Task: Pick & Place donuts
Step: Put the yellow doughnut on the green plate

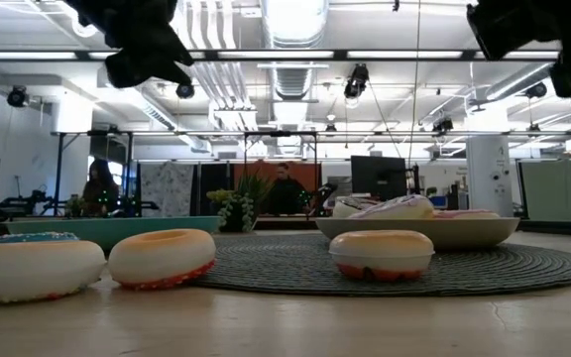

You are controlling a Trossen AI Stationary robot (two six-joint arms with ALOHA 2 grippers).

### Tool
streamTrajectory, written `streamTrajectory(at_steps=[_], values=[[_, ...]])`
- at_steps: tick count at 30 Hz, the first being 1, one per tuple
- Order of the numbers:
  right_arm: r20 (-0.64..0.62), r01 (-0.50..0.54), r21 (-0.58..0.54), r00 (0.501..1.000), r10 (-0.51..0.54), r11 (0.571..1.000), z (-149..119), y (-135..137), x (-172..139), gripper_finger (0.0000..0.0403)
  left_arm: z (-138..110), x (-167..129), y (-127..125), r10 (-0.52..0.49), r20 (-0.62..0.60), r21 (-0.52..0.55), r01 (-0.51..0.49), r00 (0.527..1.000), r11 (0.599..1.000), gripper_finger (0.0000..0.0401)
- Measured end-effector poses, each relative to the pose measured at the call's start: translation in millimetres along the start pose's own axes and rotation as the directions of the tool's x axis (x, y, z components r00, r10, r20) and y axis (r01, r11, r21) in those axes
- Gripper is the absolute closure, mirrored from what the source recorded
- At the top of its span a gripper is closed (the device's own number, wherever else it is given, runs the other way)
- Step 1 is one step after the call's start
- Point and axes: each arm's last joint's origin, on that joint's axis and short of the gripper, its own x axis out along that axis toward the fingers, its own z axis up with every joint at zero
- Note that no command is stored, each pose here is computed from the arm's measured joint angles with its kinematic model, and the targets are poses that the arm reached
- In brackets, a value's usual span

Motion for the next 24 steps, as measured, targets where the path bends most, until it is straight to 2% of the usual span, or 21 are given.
streamTrajectory(at_steps=[6, 13, 18, 24], values=[[-0.123, 0.049, -0.097, 0.991, -0.061, 0.994, -16.0, 27.0, 36.9, 0.0177, -5.2, -5.9, 3.2, -0.008, 0.006, -0.041, 0.009, 1.0, 0.999, 0.0272], [-0.153, 0.093, -0.217, 0.98, -0.128, 0.972, -25.3, 56.0, 69.7, 0.0177, -10.9, -3.4, 4.5, -0.008, -0.008, -0.075, 0.007, 1.0, 0.997, 0.0272], [-0.162, 0.159, -0.269, 0.965, -0.207, 0.95, -24.1, 58.0, 97.2, 0.0187, -9.4, -2.7, 2.9, -0.021, 0.01, -0.09, 0.022, 1.0, 0.996, 0.0272], [-0.148, 0.192, -0.262, 0.96, -0.236, 0.946, -25.6, 53.0, 104.0, 0.022, -9.1, -3.0, 1.1, -0.033, 0.016, -0.093, 0.034, 0.999, 0.995, 0.0272]])
